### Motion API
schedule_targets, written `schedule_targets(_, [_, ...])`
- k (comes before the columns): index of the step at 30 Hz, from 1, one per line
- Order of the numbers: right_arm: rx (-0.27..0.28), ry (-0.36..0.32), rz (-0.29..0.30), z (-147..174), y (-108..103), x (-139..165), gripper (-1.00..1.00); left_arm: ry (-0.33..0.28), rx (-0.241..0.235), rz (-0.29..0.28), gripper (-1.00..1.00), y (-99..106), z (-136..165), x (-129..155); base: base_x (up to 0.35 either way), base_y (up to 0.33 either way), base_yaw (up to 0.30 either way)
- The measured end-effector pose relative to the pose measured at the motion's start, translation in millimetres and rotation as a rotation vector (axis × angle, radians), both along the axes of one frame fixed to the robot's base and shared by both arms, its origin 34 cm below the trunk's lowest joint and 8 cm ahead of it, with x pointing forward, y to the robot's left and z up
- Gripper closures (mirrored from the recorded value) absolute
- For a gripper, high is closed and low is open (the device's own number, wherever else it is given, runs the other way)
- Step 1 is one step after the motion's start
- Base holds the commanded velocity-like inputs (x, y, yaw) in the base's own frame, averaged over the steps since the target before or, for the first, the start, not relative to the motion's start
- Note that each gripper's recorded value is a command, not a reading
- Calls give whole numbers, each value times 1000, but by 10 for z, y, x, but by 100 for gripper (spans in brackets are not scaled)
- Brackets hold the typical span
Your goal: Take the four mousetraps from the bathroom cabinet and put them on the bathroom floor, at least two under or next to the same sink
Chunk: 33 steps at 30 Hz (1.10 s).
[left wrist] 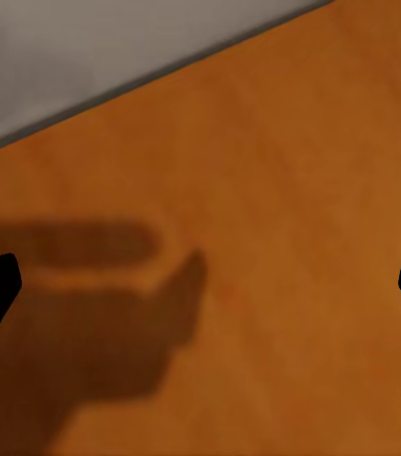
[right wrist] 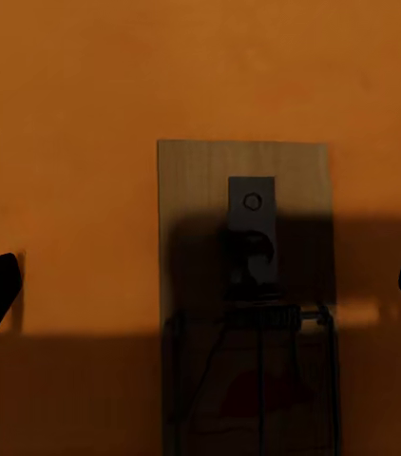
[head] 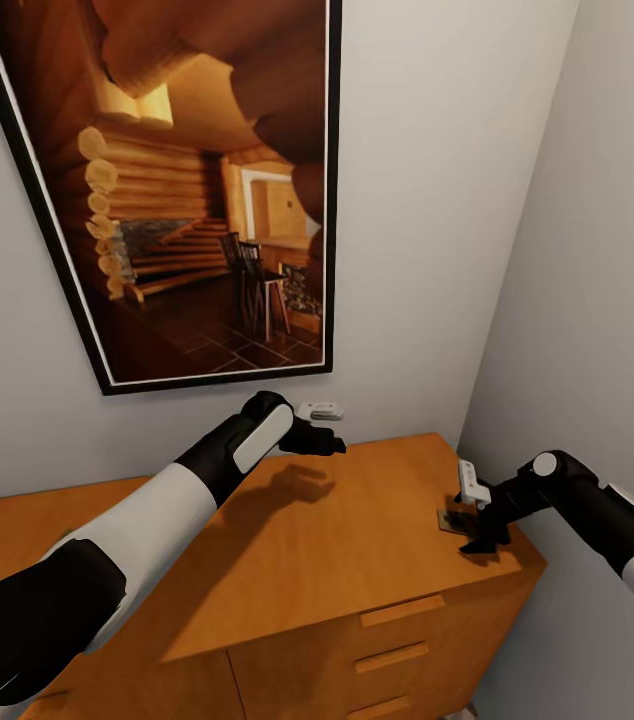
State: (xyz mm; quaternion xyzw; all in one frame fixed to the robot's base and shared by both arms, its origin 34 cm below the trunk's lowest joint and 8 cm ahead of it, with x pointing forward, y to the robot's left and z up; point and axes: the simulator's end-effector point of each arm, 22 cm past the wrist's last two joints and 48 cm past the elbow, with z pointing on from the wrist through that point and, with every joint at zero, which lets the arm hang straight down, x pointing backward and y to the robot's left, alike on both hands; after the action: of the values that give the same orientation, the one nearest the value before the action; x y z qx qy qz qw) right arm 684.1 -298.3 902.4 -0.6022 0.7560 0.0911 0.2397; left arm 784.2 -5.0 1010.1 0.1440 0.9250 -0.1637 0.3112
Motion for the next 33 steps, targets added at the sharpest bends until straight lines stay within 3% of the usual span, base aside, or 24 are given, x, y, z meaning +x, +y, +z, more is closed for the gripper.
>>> schedule_targets(33, [0, -17, -2, 8, -10, 76, -100, -4, -3, -3, -100, -20, -57, 3, 0, 0, 0])
